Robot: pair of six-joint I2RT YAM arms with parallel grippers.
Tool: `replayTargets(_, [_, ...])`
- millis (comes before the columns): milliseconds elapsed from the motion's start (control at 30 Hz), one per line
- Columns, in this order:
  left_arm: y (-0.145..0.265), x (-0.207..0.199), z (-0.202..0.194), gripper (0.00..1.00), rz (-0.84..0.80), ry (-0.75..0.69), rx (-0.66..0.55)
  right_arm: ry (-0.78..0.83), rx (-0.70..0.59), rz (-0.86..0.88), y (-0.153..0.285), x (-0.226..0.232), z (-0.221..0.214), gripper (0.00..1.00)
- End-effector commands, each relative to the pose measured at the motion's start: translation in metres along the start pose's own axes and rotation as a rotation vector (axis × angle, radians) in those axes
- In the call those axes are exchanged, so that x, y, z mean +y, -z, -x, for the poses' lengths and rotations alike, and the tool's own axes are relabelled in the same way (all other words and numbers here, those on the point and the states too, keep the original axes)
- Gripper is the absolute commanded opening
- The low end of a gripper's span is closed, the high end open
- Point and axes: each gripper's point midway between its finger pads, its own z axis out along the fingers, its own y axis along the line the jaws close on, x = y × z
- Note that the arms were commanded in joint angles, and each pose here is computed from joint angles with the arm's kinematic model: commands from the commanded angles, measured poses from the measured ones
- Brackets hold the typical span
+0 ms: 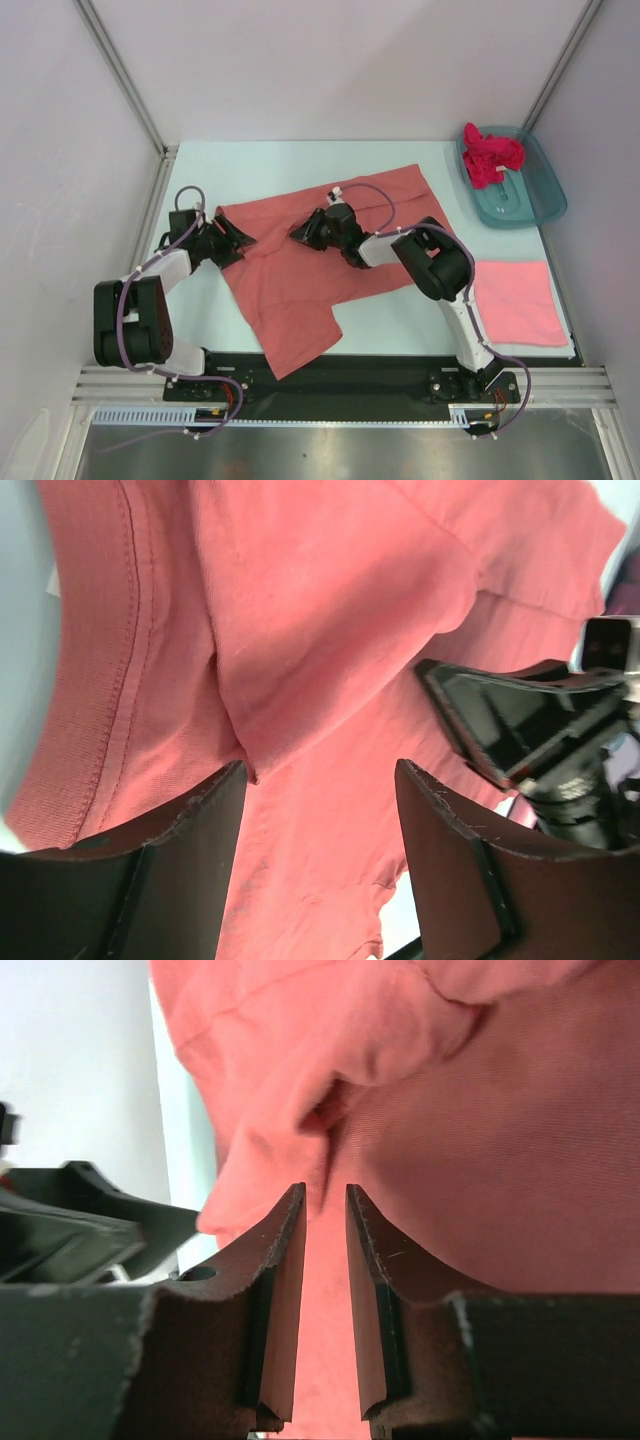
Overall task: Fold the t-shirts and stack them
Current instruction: Fold the tshirt
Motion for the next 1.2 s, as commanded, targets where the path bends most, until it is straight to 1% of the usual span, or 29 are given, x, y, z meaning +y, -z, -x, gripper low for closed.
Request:
replayTargets(0, [-0.005,-0.001,-0.002,0.66,0.006,-0.028,0.005,0.029,-0.076,0.084,0.015,0.040,0.029,0.27])
replayTargets(200, [-0.007,0.010,-0.011,0.67,0.047,-0.006,0.025,0.022,-0.068,0.081,0.013,0.037,0.026,0.27])
replayTargets(267, [-0.009,0.010,-0.014,0.66,0.037,-0.001,0.031,0.020,-0.064,0.088,0.011,0.038,0.025,0.27])
replayTargets(367, [-0.013,0.004,-0.007,0.58,0.012,0.001,0.028,0.019,-0.062,0.088,0.007,0.038,0.022,0.27])
replayTargets(400, [-0.016,0.002,-0.010,0.49,-0.001,0.013,0.045,0.017,-0.062,0.091,0.006,0.039,0.022,0.27])
replayTargets(467, [-0.018,-0.003,-0.003,0.38,-0.013,0.007,0.038,0.011,-0.057,0.088,0.005,0.038,0.019,0.27])
replayTargets(500, [-0.019,-0.004,-0.002,0.27,-0.017,0.004,0.038,0.009,-0.056,0.087,0.004,0.038,0.019,0.27])
replayTargets(567, [-0.018,-0.011,0.004,0.15,-0.031,-0.010,0.024,0.008,-0.052,0.086,0.003,0.037,0.017,0.27])
replayTargets(600, [-0.017,-0.013,0.007,0.05,-0.037,-0.014,0.016,0.004,-0.044,0.074,0.001,0.034,0.015,0.27])
replayTargets(633, [-0.015,-0.017,0.011,0.02,-0.041,-0.018,0.004,0.007,-0.044,0.077,-0.001,0.037,0.015,0.27])
replayTargets(733, [-0.009,-0.033,0.027,0.00,-0.062,-0.039,-0.042,-0.003,-0.039,0.068,-0.006,0.033,0.011,0.26])
replayTargets(767, [-0.006,-0.042,0.036,0.00,-0.076,-0.052,-0.064,-0.002,-0.041,0.072,-0.008,0.035,0.010,0.16])
replayTargets(800, [-0.005,-0.045,0.040,0.01,-0.081,-0.056,-0.072,-0.006,-0.043,0.069,-0.008,0.034,0.009,0.10])
replayTargets(833, [-0.003,-0.049,0.044,0.00,-0.085,-0.059,-0.077,-0.011,-0.044,0.065,-0.010,0.032,0.008,0.07])
replayTargets(867, [-0.002,-0.058,0.051,0.00,-0.098,-0.071,-0.090,-0.018,-0.054,0.057,-0.010,0.029,0.008,0.05])
replayTargets(967, [-0.001,-0.065,0.061,0.00,-0.100,-0.080,-0.106,-0.021,-0.070,0.036,-0.011,0.025,0.006,0.05])
replayTargets(1100, [-0.003,-0.064,0.069,0.00,-0.086,-0.076,-0.121,-0.024,-0.069,0.037,-0.014,0.028,0.003,0.06])
replayTargets(1167, [-0.003,-0.064,0.072,0.00,-0.084,-0.076,-0.130,-0.029,-0.060,0.031,-0.019,0.026,0.001,0.08])
